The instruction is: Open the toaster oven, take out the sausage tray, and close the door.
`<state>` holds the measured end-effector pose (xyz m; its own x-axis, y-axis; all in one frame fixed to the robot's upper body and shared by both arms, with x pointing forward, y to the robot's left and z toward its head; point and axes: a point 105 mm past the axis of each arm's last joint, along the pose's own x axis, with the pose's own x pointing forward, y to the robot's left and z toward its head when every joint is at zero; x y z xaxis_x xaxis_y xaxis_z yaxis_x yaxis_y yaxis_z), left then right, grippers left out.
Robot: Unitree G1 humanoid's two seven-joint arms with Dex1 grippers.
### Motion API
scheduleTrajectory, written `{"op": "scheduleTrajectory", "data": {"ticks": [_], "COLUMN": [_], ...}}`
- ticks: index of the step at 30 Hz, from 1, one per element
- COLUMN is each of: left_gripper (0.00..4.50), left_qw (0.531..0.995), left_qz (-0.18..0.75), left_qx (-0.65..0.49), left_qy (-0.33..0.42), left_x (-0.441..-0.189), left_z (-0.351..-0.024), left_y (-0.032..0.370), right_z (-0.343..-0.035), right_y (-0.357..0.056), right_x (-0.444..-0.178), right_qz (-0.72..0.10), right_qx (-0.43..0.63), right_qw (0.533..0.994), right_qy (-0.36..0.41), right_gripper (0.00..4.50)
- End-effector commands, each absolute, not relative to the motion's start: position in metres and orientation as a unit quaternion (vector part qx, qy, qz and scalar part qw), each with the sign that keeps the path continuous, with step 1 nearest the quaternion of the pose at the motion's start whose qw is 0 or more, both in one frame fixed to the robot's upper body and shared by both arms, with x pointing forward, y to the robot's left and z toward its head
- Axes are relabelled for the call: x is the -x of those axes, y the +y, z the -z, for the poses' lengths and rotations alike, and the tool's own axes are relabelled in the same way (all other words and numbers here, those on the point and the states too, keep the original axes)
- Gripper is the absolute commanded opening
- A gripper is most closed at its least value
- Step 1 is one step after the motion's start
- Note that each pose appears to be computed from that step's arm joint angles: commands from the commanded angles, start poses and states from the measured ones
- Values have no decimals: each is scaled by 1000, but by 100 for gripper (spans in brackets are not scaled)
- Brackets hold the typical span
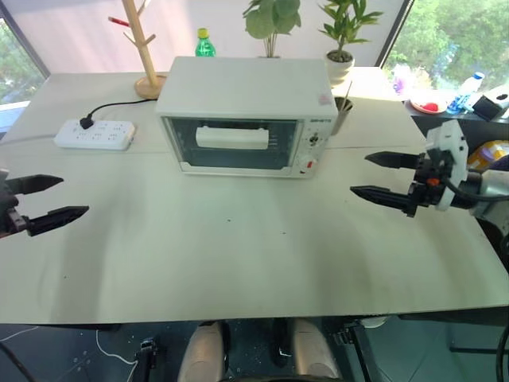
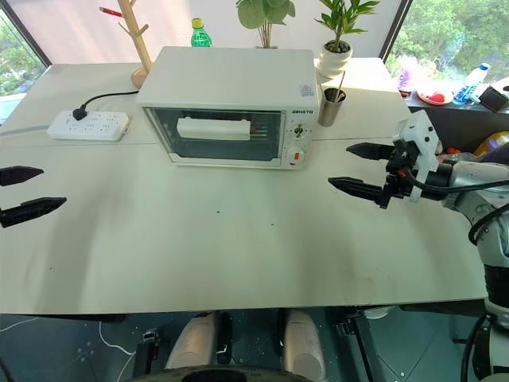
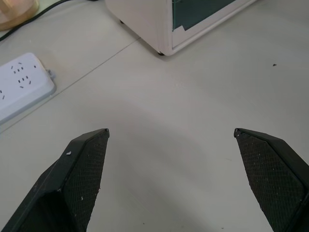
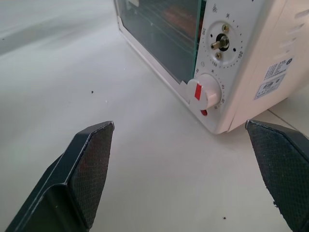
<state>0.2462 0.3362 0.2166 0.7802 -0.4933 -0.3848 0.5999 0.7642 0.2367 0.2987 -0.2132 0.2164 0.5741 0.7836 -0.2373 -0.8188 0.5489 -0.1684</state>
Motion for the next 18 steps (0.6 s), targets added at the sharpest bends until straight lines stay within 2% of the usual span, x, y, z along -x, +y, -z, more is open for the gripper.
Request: {"op": "scheduleTrajectory", "data": {"ticks": [1,9,18], "left_gripper": [440,440,440], "left_qw": [926,934,905], "left_qz": [283,292,401], "left_qx": [-209,-177,-133], "left_qy": [135,110,46], "left_x": [-245,-251,-255], "left_z": [-227,-235,-266], "left_y": [338,332,267], "right_z": [-225,-224,-233], "right_y": [-211,-211,-183], "right_x": [-297,-297,-295], "right_qz": [-458,-450,-469], "right_qx": [139,122,109], "right_qw": [876,883,876], "right_qy": [52,52,25], "right_gripper": [450,450,450]}}
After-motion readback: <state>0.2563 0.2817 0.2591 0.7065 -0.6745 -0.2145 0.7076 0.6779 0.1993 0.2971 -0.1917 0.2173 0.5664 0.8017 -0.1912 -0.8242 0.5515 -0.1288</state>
